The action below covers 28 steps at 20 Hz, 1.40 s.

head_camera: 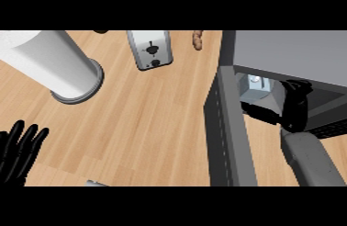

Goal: Pick up the milk, place it into the microwave and close the microwave

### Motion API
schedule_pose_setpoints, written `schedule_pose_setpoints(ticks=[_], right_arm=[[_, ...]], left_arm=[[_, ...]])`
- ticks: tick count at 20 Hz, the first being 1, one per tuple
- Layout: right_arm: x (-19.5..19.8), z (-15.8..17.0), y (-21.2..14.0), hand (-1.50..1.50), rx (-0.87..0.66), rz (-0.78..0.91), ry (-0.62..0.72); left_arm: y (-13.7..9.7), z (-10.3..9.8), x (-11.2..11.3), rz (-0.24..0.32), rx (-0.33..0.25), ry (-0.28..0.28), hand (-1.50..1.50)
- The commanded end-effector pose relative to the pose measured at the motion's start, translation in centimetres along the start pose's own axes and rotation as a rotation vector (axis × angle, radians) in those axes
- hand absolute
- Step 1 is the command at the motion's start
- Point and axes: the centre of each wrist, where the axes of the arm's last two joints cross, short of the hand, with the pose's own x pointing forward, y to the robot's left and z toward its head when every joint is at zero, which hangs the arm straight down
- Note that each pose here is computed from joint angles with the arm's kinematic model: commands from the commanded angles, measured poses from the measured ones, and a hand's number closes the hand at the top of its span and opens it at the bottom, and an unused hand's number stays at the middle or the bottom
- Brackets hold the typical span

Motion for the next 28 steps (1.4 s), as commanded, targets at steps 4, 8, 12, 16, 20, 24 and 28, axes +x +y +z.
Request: schedule_pose_setpoints(ticks=[4, 8, 12, 16, 20, 24, 28], right_arm=[[-1.2, -1.9, 2.5, -1.5, 0.044, -0.007, 0.264], [-1.5, -2.2, 2.2, -1.5, 0.041, 0.001, 0.291], [-1.7, -2.9, 2.0, -1.5, 0.057, 0.006, 0.287], [-1.7, -3.1, 2.0, -1.5, 0.085, -0.027, 0.282], [-1.8, -2.7, 2.4, -1.5, 0.133, -0.065, 0.314], [-1.6, -3.1, 3.3, -1.5, 0.116, -0.092, 0.348], [-1.5, -2.3, 4.1, -1.5, 0.137, -0.135, 0.364]], left_arm=[[-0.7, -0.8, -0.4, 0.006, -0.024, 0.0, -1.5], [-1.2, -1.2, -0.2, 0.003, -0.026, -0.007, -1.5], [-1.5, -1.2, -0.5, 0.0, -0.024, 0.012, -1.5], [-1.9, -1.6, -0.8, 0.015, -0.036, 0.011, -1.5], [-2.5, -2.0, -1.0, 0.006, -0.029, 0.006, -1.5], [-2.9, -2.0, -0.9, 0.012, -0.017, 0.008, -1.5], [-3.4, -2.4, -1.5, 0.017, -0.045, 0.037, -1.5]])
